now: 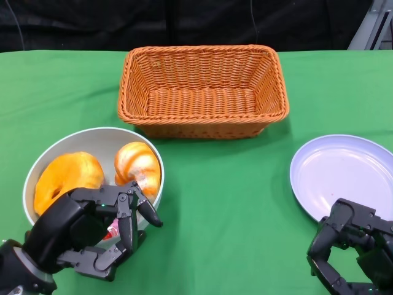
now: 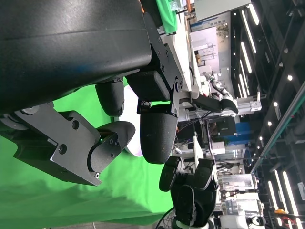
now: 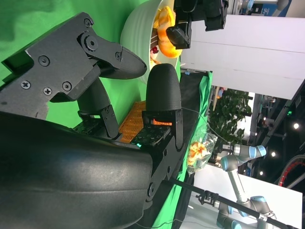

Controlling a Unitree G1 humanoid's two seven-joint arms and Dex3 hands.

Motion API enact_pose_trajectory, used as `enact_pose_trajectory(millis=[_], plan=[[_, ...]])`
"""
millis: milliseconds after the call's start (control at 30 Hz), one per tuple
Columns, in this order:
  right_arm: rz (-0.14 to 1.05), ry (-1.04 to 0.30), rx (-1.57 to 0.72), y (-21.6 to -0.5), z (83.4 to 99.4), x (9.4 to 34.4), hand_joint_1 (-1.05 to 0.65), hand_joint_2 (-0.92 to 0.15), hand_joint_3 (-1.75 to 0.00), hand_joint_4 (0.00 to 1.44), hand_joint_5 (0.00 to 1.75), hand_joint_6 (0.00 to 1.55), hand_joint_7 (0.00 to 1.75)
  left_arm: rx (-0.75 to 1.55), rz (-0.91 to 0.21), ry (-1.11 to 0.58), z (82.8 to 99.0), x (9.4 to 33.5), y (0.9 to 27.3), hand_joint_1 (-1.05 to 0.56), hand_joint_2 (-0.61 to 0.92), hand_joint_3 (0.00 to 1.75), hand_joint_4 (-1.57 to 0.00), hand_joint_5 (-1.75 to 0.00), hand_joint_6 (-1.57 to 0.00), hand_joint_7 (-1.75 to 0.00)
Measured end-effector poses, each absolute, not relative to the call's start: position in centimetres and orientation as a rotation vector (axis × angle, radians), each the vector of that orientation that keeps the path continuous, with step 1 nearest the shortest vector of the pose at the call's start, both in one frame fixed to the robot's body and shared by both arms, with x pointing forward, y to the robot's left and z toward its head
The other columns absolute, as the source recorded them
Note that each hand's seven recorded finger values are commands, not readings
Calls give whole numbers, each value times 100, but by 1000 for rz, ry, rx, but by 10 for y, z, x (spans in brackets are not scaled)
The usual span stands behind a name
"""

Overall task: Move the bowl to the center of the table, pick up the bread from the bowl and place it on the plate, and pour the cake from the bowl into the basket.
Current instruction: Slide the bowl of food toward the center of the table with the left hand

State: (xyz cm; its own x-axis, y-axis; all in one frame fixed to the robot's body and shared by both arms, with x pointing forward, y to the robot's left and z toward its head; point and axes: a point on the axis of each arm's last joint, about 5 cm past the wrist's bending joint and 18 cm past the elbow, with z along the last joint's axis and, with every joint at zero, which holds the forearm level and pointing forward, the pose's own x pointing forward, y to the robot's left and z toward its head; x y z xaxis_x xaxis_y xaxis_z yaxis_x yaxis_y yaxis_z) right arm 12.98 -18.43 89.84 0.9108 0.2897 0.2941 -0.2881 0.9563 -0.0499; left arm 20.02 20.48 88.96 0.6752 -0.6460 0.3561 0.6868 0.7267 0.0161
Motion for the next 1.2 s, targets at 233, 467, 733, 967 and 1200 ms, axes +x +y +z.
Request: enact_pose_trajectory(millis=[233, 467, 733, 967, 1200], plan=[[298, -304, -5, -184, 898, 130, -19, -45, -107, 72, 174, 66, 138, -123, -751, -352, 889, 200, 205, 6, 59, 111, -88, -168, -84, -148], [300, -304, -5, -184, 898, 130, -20, -44, -107, 72, 175, 66, 139, -122, -750, -354, 889, 200, 205, 7, 59, 113, -89, -168, -85, -147], [302, -304, -2, -184, 898, 131, -20, -46, -104, 72, 175, 65, 138, -120, -761, -352, 888, 201, 205, 4, 58, 114, -88, -174, -83, -151], [302, -297, -1, -184, 896, 132, -18, -46, -105, 72, 174, 66, 138, -99, -775, -357, 891, 203, 208, 4, 55, 117, -88, -175, -80, -157], [302, -301, -1, -184, 896, 133, -19, -46, -106, 72, 174, 65, 138, -136, -769, -352, 890, 204, 208, 2, 55, 118, -87, -175, -80, -155]])
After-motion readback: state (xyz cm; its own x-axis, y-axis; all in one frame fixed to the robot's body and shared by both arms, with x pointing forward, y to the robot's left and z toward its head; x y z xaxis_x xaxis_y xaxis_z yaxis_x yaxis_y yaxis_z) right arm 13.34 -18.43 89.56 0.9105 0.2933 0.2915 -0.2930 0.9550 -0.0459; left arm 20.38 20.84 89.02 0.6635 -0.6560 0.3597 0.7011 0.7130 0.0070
